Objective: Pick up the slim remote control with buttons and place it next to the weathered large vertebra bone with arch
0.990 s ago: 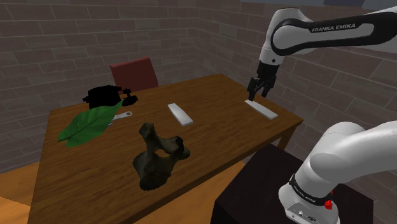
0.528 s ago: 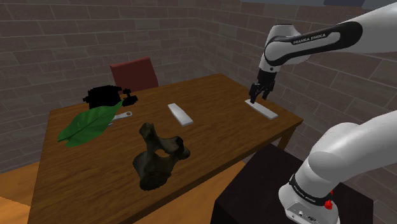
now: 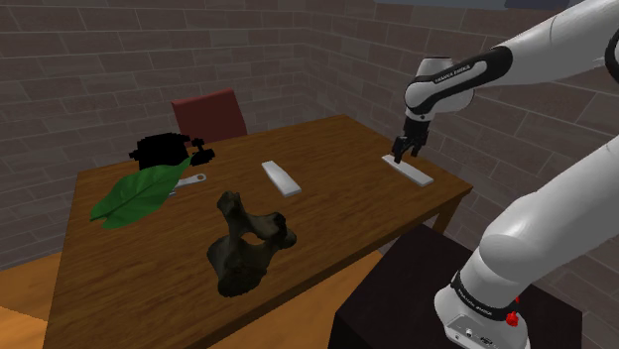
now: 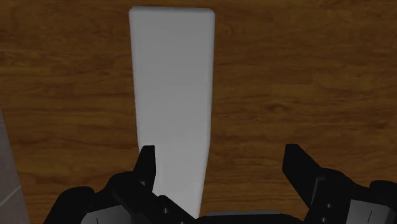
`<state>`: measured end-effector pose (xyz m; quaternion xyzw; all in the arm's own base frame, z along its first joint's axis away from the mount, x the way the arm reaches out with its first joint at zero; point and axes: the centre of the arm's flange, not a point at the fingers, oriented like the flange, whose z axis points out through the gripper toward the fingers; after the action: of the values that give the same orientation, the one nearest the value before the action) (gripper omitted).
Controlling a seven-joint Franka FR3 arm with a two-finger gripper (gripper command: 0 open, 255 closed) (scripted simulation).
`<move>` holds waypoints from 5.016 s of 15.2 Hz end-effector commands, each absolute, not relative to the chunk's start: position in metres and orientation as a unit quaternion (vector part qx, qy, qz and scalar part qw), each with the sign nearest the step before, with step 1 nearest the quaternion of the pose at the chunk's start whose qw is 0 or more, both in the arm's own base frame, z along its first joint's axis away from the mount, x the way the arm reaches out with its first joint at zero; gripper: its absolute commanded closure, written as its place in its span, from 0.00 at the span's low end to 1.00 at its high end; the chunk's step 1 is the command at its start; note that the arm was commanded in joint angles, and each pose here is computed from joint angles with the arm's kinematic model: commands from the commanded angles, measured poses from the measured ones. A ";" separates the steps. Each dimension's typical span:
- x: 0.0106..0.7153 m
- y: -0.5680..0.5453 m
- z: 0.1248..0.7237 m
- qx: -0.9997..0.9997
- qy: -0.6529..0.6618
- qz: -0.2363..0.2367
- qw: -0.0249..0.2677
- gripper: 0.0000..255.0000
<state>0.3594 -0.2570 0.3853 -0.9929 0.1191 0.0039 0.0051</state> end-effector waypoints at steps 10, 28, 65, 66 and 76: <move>0.363 -0.289 0.327 -0.993 0.121 0.004 -0.003 0.00; 0.363 -0.289 0.327 -0.993 0.121 0.004 -0.003 1.00; 0.363 -0.289 0.523 -0.993 0.121 0.004 -0.003 1.00; 0.363 -0.289 0.528 -0.993 0.121 0.004 -0.003 1.00; 0.363 -0.289 0.581 -0.993 0.121 0.004 -0.003 1.00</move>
<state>0.3630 -0.2888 0.5756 -0.9926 0.1211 0.0043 -0.0035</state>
